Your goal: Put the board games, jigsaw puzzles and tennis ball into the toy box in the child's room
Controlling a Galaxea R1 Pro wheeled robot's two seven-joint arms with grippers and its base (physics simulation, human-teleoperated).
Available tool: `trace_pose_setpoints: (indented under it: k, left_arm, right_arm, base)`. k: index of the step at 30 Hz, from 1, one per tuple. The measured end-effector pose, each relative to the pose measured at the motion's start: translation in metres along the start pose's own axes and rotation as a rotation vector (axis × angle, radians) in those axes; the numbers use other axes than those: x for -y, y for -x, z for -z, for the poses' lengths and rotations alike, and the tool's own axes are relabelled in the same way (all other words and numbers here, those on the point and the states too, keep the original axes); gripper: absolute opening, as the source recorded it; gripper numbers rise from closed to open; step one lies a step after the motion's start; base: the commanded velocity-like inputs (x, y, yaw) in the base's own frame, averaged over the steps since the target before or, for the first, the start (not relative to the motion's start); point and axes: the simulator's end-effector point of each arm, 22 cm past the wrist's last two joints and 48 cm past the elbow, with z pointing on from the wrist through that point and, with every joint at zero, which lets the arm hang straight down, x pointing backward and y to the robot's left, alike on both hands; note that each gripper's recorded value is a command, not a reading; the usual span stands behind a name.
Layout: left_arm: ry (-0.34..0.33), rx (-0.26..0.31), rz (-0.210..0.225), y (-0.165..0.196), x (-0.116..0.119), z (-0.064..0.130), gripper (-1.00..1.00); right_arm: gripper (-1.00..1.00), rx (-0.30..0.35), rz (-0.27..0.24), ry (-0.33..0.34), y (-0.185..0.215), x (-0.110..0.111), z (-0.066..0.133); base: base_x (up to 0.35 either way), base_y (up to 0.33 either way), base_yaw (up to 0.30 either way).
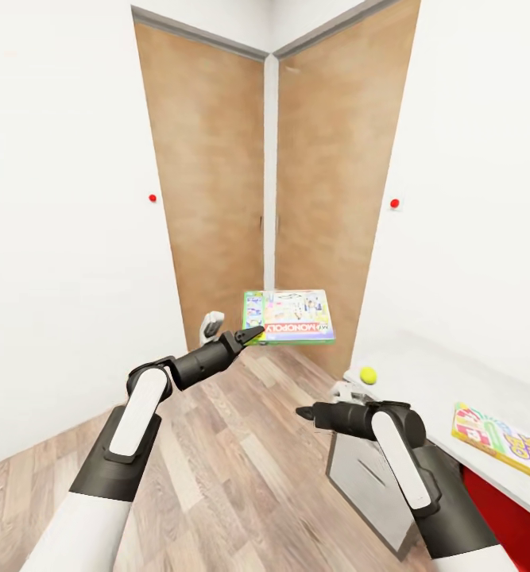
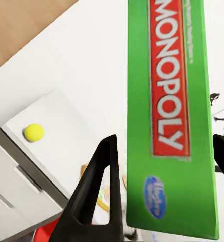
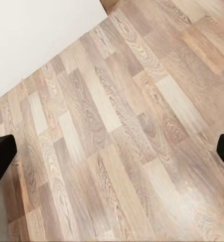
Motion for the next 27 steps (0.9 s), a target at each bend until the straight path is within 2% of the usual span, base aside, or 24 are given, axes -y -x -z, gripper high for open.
trace_pose_setpoints:
  k: [3,5,12,13,15,16,17,27]
  left_arm:
    - [-0.007,0.004,-0.006,0.001,0.004,0.001,-1.00]
    - [-0.020,0.010,-0.016,0.003,0.010,0.003,-1.00]
    - [-0.034,0.018,-0.029,0.002,0.018,0.007,-1.00]
    - [-0.042,0.021,-0.033,0.001,0.022,0.009,-1.00]
    - [-0.042,0.022,-0.036,0.001,0.023,0.009,-1.00]
    - [-0.050,0.022,-0.038,0.001,0.026,0.010,-1.00]
    - [-0.054,0.022,-0.037,0.001,0.027,0.010,-1.00]
    - [-0.061,0.022,-0.042,0.001,0.029,0.011,-1.00]
  right_arm:
    - [1.00,0.029,0.015,0.009,0.010,-0.006,0.008]
    - [1.00,0.081,0.036,0.019,0.028,-0.012,0.022]
    - [1.00,0.131,0.061,0.007,0.047,0.000,0.041]
    - [1.00,0.163,0.085,0.055,0.065,0.001,0.056]
    - [1.00,0.184,0.083,0.090,0.075,0.003,0.066]
    - [1.00,0.230,0.086,0.169,0.095,0.008,0.090]
    - [1.00,0.240,0.083,0.177,0.099,0.012,0.095]
    - [1.00,0.258,0.088,0.178,0.108,0.024,0.108]
  base:
    - [0.191,0.000,-0.255]
    - [0.087,0.000,-0.273]
    - [0.044,0.000,-0.281]
    - [0.008,0.000,-0.287]
    - [0.004,0.000,-0.288]
    - [0.001,0.000,-0.289]
    - [0.001,0.000,-0.289]
    - [0.001,0.000,-0.289]
